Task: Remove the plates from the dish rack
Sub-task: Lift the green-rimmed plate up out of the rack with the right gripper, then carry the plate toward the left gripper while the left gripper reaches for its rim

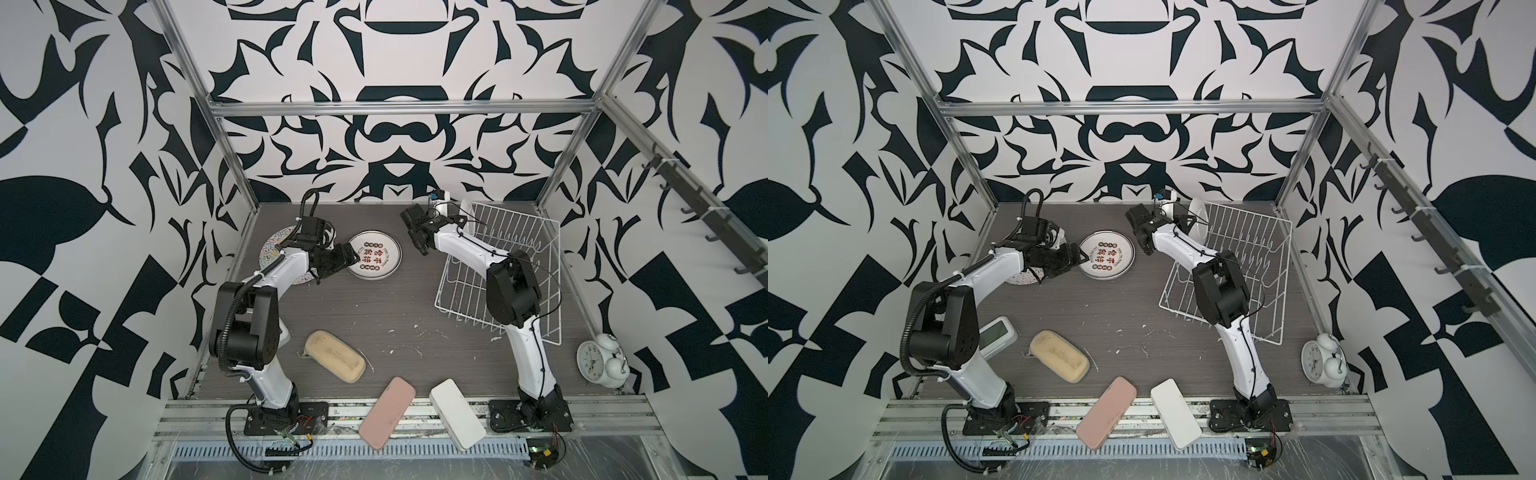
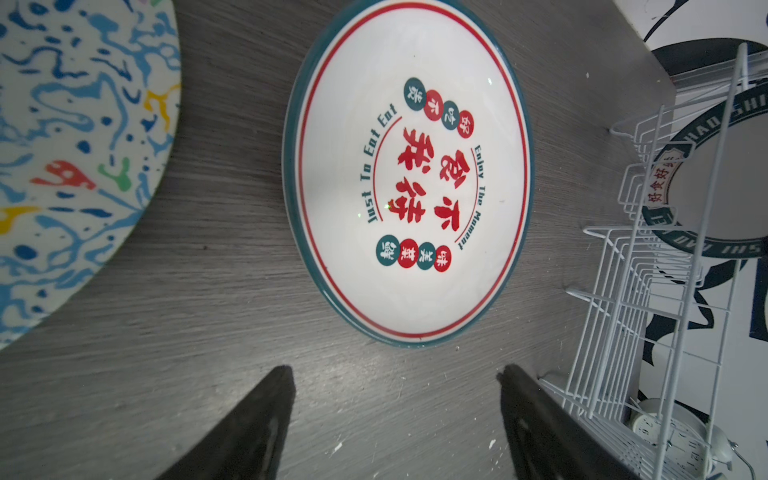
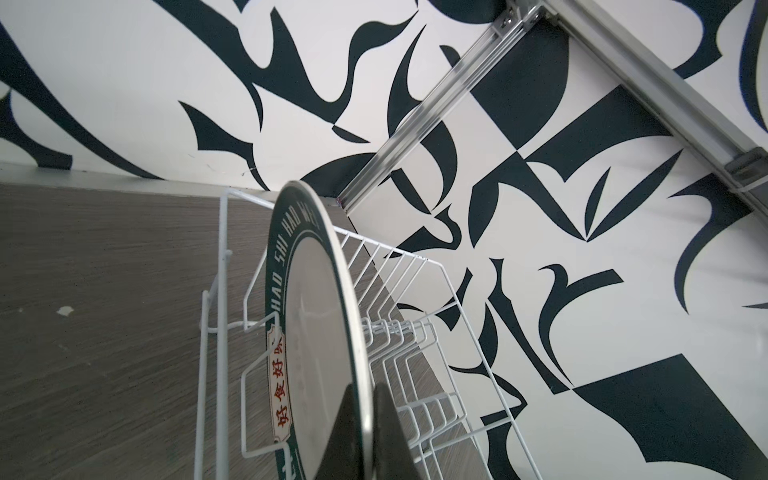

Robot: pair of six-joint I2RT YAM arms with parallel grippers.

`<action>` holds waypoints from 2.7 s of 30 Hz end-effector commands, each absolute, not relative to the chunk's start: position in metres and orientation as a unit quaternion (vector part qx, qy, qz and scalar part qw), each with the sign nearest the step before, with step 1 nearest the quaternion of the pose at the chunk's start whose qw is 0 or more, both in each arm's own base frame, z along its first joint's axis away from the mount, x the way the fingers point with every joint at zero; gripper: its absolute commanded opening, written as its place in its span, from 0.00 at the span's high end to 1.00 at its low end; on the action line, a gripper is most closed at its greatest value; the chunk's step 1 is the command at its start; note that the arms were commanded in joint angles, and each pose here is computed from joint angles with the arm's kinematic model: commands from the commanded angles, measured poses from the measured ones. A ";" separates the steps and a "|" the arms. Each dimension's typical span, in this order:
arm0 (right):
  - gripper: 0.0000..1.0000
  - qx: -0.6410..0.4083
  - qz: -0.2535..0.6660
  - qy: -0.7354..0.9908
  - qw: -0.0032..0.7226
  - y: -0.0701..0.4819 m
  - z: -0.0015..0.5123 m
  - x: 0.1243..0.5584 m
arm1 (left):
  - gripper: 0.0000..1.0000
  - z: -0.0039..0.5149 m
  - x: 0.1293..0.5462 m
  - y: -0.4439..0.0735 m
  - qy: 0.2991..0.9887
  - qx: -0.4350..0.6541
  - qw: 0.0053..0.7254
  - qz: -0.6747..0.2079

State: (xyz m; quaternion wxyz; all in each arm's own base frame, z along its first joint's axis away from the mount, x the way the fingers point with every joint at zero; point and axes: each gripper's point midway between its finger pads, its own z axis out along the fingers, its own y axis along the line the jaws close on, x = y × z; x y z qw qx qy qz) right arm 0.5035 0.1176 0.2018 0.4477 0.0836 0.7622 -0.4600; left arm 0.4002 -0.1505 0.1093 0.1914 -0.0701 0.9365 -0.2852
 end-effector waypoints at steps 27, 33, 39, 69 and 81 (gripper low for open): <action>1.00 0.114 -0.448 0.716 0.523 0.125 0.306 0.486 | 0.17 0.132 0.391 -0.147 0.935 -0.057 0.210 -0.279; 1.00 0.102 -0.436 0.712 0.542 0.132 0.329 0.480 | 0.17 0.136 0.392 -0.149 0.933 -0.057 0.214 -0.283; 1.00 0.101 -0.426 0.698 0.567 0.138 0.356 0.470 | 0.17 0.142 0.393 -0.151 0.928 -0.057 0.219 -0.295; 1.00 0.180 -0.065 0.739 0.645 0.127 0.372 0.424 | 0.16 0.194 0.397 -0.187 0.866 -0.079 0.222 -0.441; 1.00 0.181 0.069 0.769 0.609 0.152 0.338 0.422 | 0.16 0.215 0.396 -0.197 0.835 -0.090 0.227 -0.493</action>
